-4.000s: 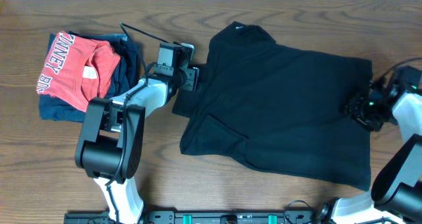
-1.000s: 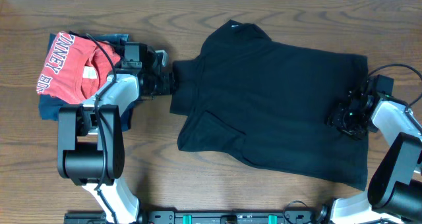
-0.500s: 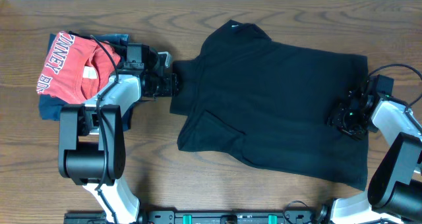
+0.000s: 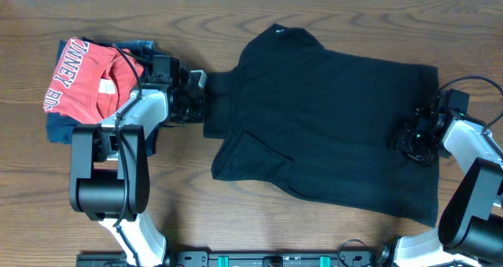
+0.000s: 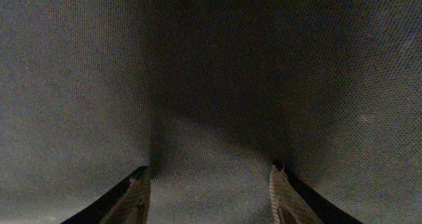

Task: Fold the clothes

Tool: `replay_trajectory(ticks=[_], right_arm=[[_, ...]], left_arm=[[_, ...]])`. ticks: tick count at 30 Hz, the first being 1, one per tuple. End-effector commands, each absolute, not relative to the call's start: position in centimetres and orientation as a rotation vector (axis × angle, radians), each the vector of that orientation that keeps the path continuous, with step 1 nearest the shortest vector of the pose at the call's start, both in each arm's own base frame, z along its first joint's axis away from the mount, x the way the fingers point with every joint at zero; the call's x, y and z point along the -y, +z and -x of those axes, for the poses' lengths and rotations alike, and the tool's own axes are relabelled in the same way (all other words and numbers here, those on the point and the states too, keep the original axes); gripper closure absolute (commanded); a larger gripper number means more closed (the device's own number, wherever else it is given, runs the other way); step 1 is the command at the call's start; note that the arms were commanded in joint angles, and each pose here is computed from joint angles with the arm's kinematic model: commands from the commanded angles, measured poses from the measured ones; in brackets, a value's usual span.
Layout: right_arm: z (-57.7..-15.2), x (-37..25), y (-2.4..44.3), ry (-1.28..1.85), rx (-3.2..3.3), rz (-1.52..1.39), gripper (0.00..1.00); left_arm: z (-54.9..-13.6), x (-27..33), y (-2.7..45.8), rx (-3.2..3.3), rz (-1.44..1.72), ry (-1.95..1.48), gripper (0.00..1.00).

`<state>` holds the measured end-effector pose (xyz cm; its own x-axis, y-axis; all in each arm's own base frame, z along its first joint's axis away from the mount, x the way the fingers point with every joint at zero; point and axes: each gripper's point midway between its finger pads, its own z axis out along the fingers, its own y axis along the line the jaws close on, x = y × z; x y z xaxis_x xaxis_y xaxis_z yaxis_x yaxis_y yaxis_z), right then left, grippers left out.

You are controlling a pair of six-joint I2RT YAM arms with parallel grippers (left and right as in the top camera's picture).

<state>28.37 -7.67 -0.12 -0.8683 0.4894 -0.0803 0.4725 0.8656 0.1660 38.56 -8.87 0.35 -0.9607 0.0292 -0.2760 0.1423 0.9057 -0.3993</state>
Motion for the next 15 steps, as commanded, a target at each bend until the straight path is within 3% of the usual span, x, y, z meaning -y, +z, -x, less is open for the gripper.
replay_trajectory(ticks=[1,7,15], right_arm=[[-27.3,7.4,-1.0,0.196,-2.953,-0.787,0.44],[-27.3,7.4,-1.0,0.196,-2.953,-0.787,0.44],[-27.2,7.4,-1.0,0.197,-2.956,-0.789,0.44]], left_arm=[[-39.1,7.0,1.2,-2.788,-0.094,-0.529,0.94],[-40.5,6.0,3.7,-2.718,-0.078,-0.508,0.94],[-40.4,4.5,3.2,-2.745,-0.05,-0.379,0.94]])
